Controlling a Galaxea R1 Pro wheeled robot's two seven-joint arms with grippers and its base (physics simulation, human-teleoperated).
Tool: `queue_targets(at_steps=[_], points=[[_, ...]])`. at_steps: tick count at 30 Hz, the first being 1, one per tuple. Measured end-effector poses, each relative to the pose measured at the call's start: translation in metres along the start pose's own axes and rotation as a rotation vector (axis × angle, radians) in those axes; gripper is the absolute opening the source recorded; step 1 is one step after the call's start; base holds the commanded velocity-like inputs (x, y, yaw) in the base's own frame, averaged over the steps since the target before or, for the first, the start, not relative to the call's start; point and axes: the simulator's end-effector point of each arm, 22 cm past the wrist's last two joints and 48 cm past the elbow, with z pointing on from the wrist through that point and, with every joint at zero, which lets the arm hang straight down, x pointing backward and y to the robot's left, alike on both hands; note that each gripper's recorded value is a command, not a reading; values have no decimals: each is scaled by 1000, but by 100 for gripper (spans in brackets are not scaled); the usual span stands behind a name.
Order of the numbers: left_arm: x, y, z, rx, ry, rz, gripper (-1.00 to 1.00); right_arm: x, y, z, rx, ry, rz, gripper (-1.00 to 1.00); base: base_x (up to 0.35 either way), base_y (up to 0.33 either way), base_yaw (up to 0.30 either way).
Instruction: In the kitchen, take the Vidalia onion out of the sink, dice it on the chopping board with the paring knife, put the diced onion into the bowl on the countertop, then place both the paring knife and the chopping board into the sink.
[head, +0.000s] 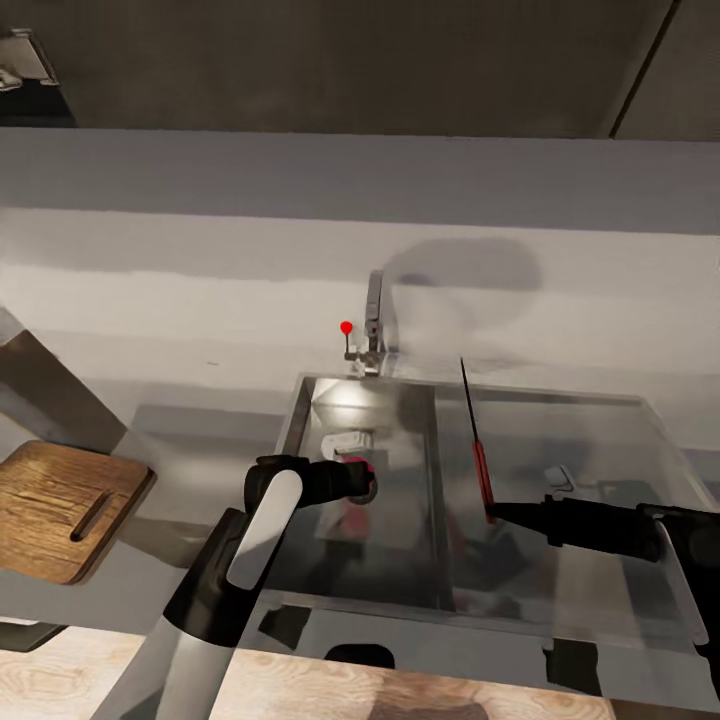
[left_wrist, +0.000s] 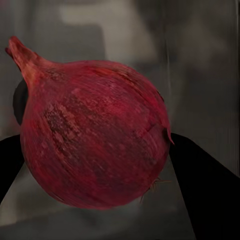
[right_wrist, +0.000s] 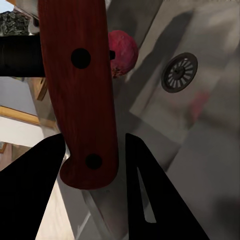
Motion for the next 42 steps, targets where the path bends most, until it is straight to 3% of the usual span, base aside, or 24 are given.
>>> queue_targets(at_steps=[11, 19, 21, 25, 27, 32, 38, 42], points=[[-8, -15, -12, 43, -19, 0, -100, -5, 7, -4, -2, -9, -16, -100, 0, 0, 0], [-20, -14, -34, 96, -52, -2, -100, -8, 12, -6, -3, -15, -27, -100, 0, 0, 0], [-18, -19, -37, 118, -45, 2, -100, -9, 13, -7, -3, -17, -30, -100, 0, 0, 0], [0, -32, -38, 145, -5, 63, -100, -10, 15, -8, -4, -20, -37, -100, 0, 0, 0], [5, -36, -39, 160, 8, 73, -100, -11, 17, -8, -4, -22, -40, -100, 0, 0, 0], [15, -54, -47, 252, 47, 42, -100, -13, 20, -10, -5, -26, -47, -100, 0, 0, 0], [15, -57, -54, 274, 51, 38, -100, -16, 24, -12, -7, -31, -55, -100, 0, 0, 0], [14, -64, -61, 330, 48, 40, -100, -17, 26, -13, -7, -34, -61, -100, 0, 0, 0]])
